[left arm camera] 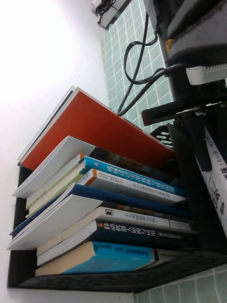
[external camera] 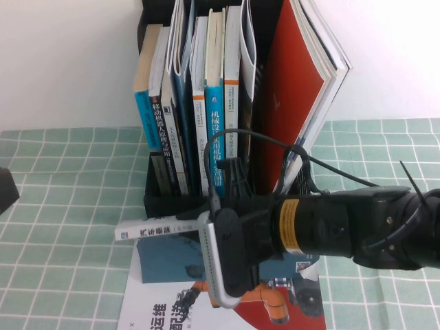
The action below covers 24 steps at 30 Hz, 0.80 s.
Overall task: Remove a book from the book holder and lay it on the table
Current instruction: Place the picked book on the book
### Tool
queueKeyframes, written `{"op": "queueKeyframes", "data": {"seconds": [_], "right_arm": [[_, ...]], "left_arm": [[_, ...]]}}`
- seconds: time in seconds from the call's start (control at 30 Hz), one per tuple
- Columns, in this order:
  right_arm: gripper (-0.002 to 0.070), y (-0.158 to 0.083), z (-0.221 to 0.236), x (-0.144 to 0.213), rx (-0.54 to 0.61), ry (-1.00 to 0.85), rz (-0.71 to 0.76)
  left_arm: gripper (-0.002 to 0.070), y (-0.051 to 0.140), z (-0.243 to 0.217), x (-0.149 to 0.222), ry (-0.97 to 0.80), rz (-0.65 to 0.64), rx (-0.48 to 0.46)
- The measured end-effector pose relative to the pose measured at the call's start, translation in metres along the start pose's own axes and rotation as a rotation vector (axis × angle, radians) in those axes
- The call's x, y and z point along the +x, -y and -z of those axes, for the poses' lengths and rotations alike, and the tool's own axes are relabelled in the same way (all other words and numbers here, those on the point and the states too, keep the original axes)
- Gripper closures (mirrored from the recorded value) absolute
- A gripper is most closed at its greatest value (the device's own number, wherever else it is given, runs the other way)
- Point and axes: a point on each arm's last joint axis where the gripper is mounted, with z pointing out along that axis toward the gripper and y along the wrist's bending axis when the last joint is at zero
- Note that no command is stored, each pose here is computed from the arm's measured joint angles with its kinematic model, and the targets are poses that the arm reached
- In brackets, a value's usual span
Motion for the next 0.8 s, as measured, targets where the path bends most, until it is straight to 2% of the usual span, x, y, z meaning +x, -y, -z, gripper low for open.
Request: {"op": "queueKeyframes", "data": {"seconds": [0.17, 0.37, 0.53, 0.8], "right_arm": [[0.0545, 0.012, -0.001, -0.001, 0.064, -0.015, 0.028], [0.0545, 0.020, -0.001, -0.002, 0.088, -0.021, 0.047], [0.0545, 0.015, -0.006, 0.003, 0.061, -0.052, -0.003], [0.0545, 0.004, -0.009, 0.000, -0.053, 0.001, -0.114]], "left_arm": [[0.0678, 0.000, 0.000, 0.000, 0.000, 0.001, 0.000], [0.0678, 0.000, 0.000, 0.000, 0.000, 0.003, 0.000], [0.0678, 0.000, 0.000, 0.000, 0.000, 0.005, 0.000], [0.0678, 0.000, 0.000, 0.000, 0.000, 0.005, 0.000]]}}
